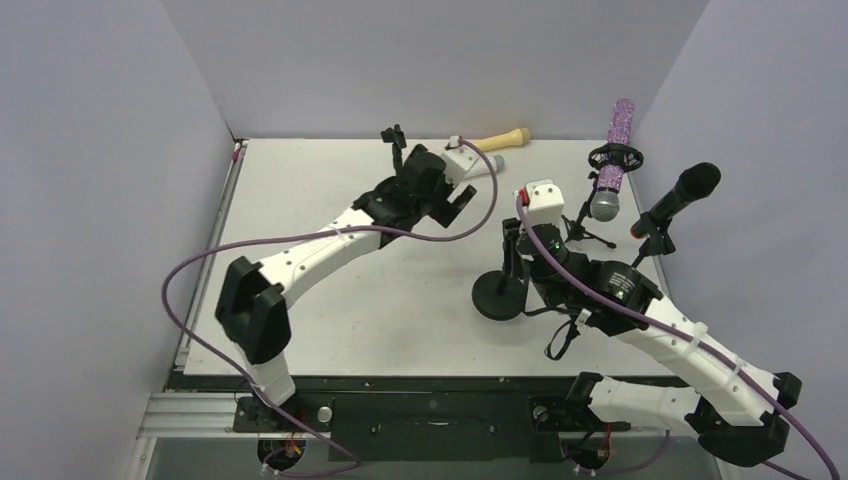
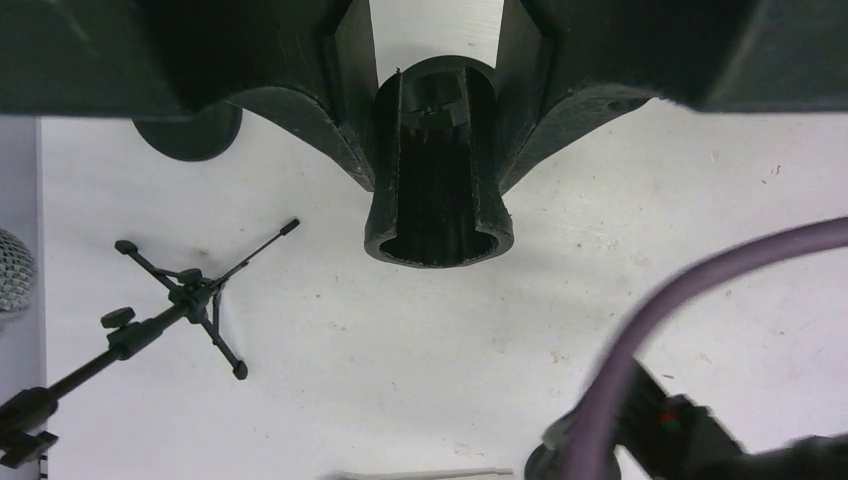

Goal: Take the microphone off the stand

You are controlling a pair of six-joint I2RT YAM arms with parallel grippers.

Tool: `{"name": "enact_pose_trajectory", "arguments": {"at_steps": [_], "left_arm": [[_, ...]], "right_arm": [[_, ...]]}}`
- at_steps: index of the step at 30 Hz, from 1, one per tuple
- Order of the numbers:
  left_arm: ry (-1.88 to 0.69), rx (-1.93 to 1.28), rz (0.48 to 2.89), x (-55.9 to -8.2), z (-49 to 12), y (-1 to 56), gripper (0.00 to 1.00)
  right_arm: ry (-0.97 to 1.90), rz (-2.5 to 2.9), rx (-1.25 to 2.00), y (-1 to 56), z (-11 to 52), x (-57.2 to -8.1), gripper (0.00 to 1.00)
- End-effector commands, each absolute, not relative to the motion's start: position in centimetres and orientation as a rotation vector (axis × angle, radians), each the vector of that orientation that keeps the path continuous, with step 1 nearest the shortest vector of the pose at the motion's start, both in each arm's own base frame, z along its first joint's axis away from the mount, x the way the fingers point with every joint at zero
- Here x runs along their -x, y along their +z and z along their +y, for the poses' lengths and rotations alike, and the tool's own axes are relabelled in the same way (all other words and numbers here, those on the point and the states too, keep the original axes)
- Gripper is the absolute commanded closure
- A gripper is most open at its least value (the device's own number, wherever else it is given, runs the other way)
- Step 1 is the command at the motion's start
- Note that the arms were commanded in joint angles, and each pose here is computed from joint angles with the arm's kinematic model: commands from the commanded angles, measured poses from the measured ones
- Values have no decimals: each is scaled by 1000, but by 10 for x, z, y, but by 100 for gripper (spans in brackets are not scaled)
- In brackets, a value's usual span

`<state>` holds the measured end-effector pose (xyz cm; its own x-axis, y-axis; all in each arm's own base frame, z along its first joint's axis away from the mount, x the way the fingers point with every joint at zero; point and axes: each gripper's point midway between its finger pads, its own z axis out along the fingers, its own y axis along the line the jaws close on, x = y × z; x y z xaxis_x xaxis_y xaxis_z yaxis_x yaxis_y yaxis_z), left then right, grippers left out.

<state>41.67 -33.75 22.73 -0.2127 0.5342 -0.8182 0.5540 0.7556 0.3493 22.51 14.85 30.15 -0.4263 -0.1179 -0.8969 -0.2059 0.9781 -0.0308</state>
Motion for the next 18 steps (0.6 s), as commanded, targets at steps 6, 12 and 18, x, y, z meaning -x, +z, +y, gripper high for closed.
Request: {"name": "enact_pose_trajectory", "arguments": {"at_steps": [6,12,18], "left_arm": [[-317,-346,1936,-352,-243,291,4],[-262,-67,2033,-325,-163,268,4],[-195,126,2112,-305,-99,240,4]], "right_arm": [[206,1895,183,335,215,-278,100],[181,1898,230,324,266,-320,100],[195,1875,277,326,323,-368,100]]}}
